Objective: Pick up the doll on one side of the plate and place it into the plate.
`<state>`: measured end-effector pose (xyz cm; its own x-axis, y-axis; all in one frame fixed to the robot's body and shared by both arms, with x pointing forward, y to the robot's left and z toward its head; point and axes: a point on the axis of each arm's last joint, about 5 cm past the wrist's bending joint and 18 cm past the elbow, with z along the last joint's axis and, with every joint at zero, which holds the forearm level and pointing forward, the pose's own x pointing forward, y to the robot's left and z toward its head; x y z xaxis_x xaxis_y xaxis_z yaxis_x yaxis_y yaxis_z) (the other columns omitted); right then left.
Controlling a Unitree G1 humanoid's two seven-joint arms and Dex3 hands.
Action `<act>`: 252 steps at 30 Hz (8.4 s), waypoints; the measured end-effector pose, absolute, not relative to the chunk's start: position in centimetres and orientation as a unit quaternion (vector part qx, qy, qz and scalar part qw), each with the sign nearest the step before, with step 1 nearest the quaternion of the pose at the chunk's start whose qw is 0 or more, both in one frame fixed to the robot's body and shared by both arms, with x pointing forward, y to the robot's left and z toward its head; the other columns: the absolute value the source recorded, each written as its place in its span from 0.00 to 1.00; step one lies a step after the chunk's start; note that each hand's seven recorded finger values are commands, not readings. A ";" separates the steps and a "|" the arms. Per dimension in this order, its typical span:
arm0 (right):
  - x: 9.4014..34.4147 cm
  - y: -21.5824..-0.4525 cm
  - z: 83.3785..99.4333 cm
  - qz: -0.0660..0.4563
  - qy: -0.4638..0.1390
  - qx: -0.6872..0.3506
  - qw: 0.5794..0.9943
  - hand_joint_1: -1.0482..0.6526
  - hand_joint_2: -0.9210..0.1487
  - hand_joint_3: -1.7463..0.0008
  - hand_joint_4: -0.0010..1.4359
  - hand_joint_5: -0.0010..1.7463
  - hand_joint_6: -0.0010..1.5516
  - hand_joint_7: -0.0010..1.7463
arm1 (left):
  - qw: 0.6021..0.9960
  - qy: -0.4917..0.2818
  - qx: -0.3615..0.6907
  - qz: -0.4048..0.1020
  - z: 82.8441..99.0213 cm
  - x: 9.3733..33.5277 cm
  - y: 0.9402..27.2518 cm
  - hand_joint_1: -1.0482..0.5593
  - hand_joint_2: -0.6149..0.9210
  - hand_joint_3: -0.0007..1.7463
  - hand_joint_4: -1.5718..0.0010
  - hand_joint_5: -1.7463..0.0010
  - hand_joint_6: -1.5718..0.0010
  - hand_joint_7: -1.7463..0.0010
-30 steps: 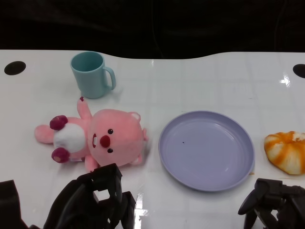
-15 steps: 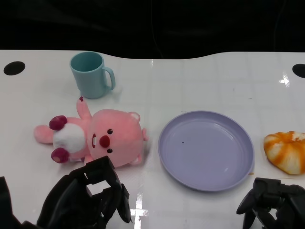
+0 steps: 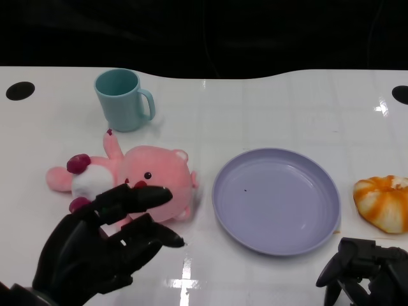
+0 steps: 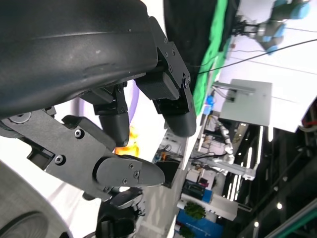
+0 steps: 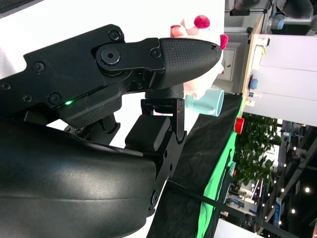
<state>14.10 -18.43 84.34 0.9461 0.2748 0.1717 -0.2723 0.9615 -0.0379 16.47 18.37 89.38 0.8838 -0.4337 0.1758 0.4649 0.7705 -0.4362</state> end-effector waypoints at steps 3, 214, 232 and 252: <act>14.1 -18.4 84.3 0.138 -0.084 -0.004 0.987 0.05 0.00 0.78 0.70 0.78 0.65 0.59 | 0.951 -0.060 -0.200 -0.229 90.0 16.7 18.8 0.35 0.99 0.05 0.78 0.50 0.63 0.92; 13.5 -17.8 84.7 0.138 -0.089 -0.009 0.986 0.04 0.00 0.76 0.67 0.80 0.62 0.62 | 0.725 -0.116 0.611 -0.294 95.8 29.5 0.8 0.01 1.00 0.34 1.00 0.96 0.97 1.00; 13.5 -18.1 84.7 0.135 -0.088 -0.009 0.987 0.04 0.00 0.76 0.67 0.81 0.62 0.62 | 0.767 -0.154 0.552 -0.288 96.7 27.4 5.9 0.02 1.00 0.33 0.96 0.94 0.94 0.98; 13.6 -18.3 84.8 0.136 -0.088 -0.012 0.987 0.04 0.00 0.75 0.67 0.81 0.62 0.62 | 0.948 -0.190 0.070 -0.244 93.1 22.6 14.2 0.58 0.63 0.76 0.52 0.23 0.51 0.37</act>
